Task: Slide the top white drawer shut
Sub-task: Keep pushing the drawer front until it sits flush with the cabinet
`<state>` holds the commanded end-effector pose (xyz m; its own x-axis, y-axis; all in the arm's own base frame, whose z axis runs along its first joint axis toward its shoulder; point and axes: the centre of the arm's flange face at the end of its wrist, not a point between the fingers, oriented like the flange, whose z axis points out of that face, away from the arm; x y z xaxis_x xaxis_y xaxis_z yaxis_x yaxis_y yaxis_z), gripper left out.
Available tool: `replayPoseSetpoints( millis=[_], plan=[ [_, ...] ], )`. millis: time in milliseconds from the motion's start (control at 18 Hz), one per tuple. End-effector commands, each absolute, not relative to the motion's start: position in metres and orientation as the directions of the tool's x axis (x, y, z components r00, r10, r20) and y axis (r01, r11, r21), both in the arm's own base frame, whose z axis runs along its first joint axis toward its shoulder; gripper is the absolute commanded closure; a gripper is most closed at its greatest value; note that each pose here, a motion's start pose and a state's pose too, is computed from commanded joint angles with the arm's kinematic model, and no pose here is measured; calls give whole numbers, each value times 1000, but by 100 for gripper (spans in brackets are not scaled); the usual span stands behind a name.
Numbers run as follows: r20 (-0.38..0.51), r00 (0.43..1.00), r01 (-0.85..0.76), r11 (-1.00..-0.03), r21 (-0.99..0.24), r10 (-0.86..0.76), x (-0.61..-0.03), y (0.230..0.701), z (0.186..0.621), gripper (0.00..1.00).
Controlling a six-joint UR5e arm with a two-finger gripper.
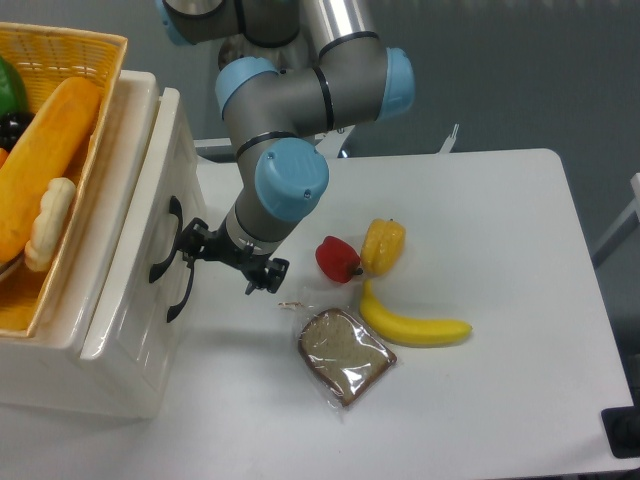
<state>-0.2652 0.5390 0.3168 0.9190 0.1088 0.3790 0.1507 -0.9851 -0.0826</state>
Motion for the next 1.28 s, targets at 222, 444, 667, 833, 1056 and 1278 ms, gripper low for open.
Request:
replayPoseSetpoints(
  millis=[222, 444, 667, 833, 1056, 1278],
  plan=[
    [380, 918, 151, -985, -83, 109, -264, 540, 317, 0],
    [385, 917, 152, -985, -86, 108, -264, 540, 317, 0],
    [388, 915, 153, -984, -89, 108, -264, 540, 317, 0],
    [388, 915, 153, -984, -89, 107, -264, 540, 317, 0],
    [387, 916, 153, -984, -89, 108, -265, 540, 317, 0],
    [372, 922, 150, -984, -96, 105, -271, 539, 320, 0]
  ],
)
